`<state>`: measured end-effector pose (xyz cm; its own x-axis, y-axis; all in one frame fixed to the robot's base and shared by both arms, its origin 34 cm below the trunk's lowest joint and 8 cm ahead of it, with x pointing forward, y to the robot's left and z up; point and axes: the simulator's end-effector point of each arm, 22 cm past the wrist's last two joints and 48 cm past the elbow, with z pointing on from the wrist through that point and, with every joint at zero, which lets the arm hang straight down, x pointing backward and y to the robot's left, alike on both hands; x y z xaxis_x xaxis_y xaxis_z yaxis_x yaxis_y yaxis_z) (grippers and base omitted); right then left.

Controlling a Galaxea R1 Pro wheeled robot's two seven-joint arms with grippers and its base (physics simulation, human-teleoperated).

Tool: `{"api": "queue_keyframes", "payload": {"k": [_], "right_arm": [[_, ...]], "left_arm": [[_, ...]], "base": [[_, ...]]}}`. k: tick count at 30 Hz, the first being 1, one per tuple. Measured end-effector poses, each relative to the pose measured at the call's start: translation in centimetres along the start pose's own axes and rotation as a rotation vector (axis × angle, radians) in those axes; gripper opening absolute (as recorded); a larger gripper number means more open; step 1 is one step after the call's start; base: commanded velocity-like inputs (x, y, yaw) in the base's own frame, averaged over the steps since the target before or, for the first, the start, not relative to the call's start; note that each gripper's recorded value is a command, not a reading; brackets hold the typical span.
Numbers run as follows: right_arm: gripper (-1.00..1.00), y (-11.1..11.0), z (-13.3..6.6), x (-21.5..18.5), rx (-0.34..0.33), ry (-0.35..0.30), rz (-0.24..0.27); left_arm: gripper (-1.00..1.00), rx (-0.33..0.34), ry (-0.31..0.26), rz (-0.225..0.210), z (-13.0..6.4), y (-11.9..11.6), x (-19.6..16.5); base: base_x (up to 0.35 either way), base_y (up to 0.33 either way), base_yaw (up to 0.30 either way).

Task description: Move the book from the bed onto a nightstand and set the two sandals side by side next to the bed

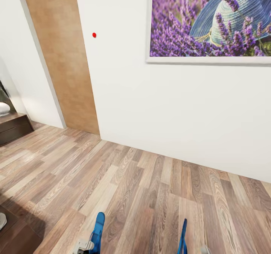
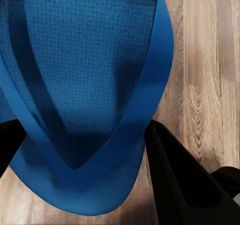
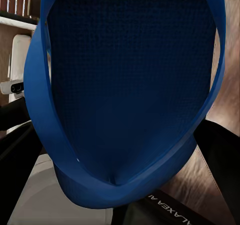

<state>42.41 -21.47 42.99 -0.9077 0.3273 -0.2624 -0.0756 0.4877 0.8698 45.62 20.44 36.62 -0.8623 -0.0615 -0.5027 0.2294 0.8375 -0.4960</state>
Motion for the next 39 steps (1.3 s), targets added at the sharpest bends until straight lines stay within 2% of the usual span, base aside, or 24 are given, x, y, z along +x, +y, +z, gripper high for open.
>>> {"api": "queue_keyframes", "payload": {"k": [12, 29, 39], "right_arm": [[-1.00, 0.01, 0.01, -0.01, 0.000, 0.000, 0.000], [-1.00, 0.15, 0.23, 0.09, -0.004, 0.001, 0.001], [-1.00, 0.15, 0.22, 0.10, -0.004, 0.001, 0.001]], "left_arm": [[-1.00, 0.000, 0.000, 0.000, 0.01, 0.00, 0.00], [-1.00, 0.000, 0.000, 0.000, 0.00, 0.00, 0.01], [-1.00, 0.000, 0.001, -0.001, 0.01, 0.00, 0.01]], "base": [[0.288, -0.096, 0.146], [0.280, -0.096, 0.266], [0.280, -0.107, 0.047]]}}
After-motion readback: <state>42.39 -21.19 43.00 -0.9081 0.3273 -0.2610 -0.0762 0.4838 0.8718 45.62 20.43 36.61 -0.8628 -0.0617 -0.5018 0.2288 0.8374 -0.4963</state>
